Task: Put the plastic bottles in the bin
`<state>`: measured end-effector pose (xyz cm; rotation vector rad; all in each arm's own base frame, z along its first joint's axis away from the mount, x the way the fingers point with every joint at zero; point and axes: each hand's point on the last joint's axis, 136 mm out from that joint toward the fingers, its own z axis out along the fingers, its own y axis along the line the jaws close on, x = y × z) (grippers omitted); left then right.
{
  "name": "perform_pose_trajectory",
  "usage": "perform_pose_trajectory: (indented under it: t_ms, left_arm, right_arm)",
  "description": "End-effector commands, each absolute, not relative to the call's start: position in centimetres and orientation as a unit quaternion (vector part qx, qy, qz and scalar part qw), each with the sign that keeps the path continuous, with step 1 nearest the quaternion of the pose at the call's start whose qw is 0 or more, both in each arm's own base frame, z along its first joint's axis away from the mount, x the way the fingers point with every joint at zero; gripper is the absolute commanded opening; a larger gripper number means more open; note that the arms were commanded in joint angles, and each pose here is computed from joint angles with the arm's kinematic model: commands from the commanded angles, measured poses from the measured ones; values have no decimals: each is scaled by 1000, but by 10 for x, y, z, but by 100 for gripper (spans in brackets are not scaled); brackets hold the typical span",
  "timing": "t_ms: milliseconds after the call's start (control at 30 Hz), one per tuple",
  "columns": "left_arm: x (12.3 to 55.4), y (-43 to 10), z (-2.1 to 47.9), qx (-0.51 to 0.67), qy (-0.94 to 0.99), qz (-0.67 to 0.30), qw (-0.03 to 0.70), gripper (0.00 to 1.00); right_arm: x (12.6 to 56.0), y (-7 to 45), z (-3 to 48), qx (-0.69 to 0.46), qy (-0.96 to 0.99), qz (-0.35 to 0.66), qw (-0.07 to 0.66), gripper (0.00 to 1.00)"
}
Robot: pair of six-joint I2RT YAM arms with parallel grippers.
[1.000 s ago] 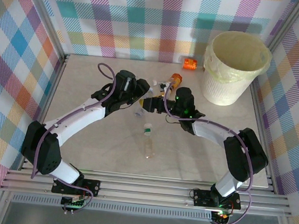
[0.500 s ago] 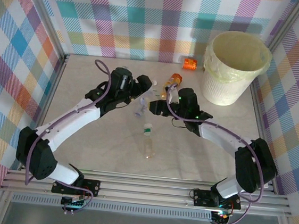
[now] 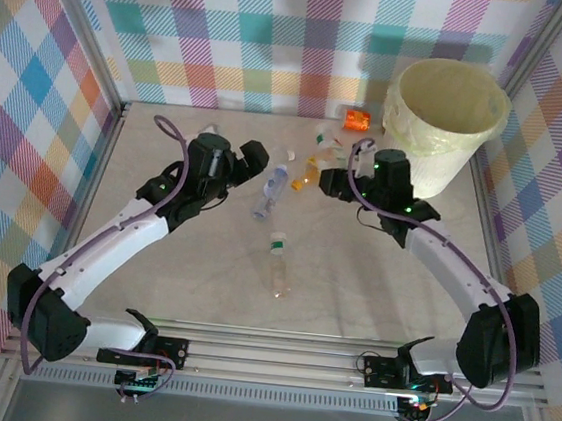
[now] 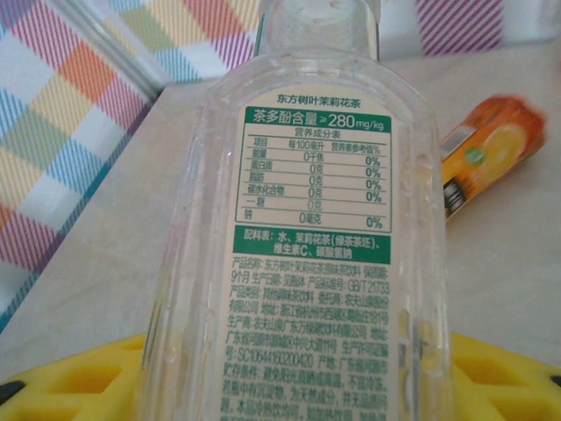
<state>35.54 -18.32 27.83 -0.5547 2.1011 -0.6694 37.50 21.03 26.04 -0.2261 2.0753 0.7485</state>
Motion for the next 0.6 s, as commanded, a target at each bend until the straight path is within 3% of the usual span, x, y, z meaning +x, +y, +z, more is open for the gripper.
perform_pose_trajectory:
  t_ms: [0, 233, 567]
  left_arm:
    - [349, -152, 257, -246, 849, -190, 427, 100]
    - [337, -124, 231, -281, 854, -138, 415, 100]
    - [325, -105, 217, -309, 855, -109, 401, 100]
  right_arm:
    - [382, 193, 305, -100, 813, 295, 492, 48]
    - [415, 148, 354, -82, 794, 273, 536, 47]
    - [477, 74, 379, -23, 799, 263, 540, 48]
